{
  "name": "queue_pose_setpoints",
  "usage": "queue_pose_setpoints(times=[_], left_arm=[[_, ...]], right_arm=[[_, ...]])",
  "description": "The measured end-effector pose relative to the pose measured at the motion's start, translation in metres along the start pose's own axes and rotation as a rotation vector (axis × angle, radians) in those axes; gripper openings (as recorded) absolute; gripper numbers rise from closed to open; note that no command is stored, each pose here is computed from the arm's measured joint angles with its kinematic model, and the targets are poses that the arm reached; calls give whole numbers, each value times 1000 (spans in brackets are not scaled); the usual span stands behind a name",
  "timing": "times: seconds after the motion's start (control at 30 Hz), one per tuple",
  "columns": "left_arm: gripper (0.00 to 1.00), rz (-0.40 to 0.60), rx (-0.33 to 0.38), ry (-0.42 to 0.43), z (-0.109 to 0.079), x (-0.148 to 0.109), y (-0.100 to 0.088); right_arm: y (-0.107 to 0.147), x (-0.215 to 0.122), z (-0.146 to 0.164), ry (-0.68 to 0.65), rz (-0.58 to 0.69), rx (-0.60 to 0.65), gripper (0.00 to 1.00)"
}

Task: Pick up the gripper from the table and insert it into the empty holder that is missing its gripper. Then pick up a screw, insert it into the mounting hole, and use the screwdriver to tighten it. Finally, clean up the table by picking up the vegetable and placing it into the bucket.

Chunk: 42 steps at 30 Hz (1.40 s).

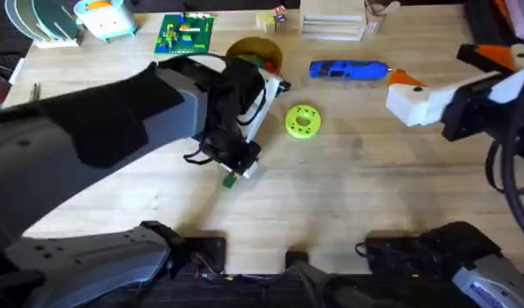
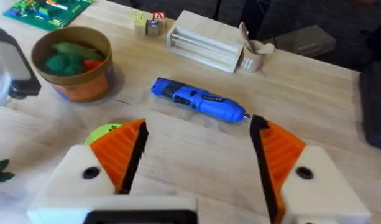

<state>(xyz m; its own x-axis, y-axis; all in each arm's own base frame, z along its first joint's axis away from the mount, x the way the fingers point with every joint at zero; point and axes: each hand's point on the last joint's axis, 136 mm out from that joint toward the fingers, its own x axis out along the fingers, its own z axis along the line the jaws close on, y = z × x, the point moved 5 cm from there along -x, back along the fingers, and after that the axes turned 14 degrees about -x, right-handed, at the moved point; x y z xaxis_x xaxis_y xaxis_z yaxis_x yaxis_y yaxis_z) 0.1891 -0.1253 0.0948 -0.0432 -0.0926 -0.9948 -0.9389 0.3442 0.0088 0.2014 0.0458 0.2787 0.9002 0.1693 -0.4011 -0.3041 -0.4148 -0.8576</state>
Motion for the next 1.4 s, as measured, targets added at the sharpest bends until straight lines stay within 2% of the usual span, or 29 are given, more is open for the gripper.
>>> queue_pose_setpoints(times=[0.07, 0.13, 0.3, 0.43, 0.57, 0.77, 0.93, 1.03, 1.3, 1.4], left_arm=[[18, -53, 10, 2, -3, -17, -11], [18, -155, 25, 11, -8, -43, -28], [17, -553, 51, 24, -18, -122, -79], [17, -800, 35, -15, -17, -161, -108], [16, -881, 14, -41, -14, -164, -131], [16, -930, -5, -62, -13, -139, -177], [15, -972, -47, -102, -5, -127, -199], [15, -991, -145, -87, 4, -126, -205], [15, -986, -611, 90, 27, -112, -212], [15, -963, -739, 157, 27, -104, -213]], right_arm=[[0, 0, 0, 0, 0, 0, 989], [0, 0, 0, 0, 0, 0, 989], [0, 0, 0, 0, 0, 0, 991], [0, 0, 0, 0, 0, 0, 989], [0, 0, 0, 0, 0, 0, 989], [0, 0, 0, 0, 0, 0, 989], [0, 0, 0, 0, 0, 0, 989], [0, 0, 0, 0, 0, 0, 989], [0, 0, 0, 0, 0, 0, 989], [0, 0, 0, 0, 0, 0, 988]])
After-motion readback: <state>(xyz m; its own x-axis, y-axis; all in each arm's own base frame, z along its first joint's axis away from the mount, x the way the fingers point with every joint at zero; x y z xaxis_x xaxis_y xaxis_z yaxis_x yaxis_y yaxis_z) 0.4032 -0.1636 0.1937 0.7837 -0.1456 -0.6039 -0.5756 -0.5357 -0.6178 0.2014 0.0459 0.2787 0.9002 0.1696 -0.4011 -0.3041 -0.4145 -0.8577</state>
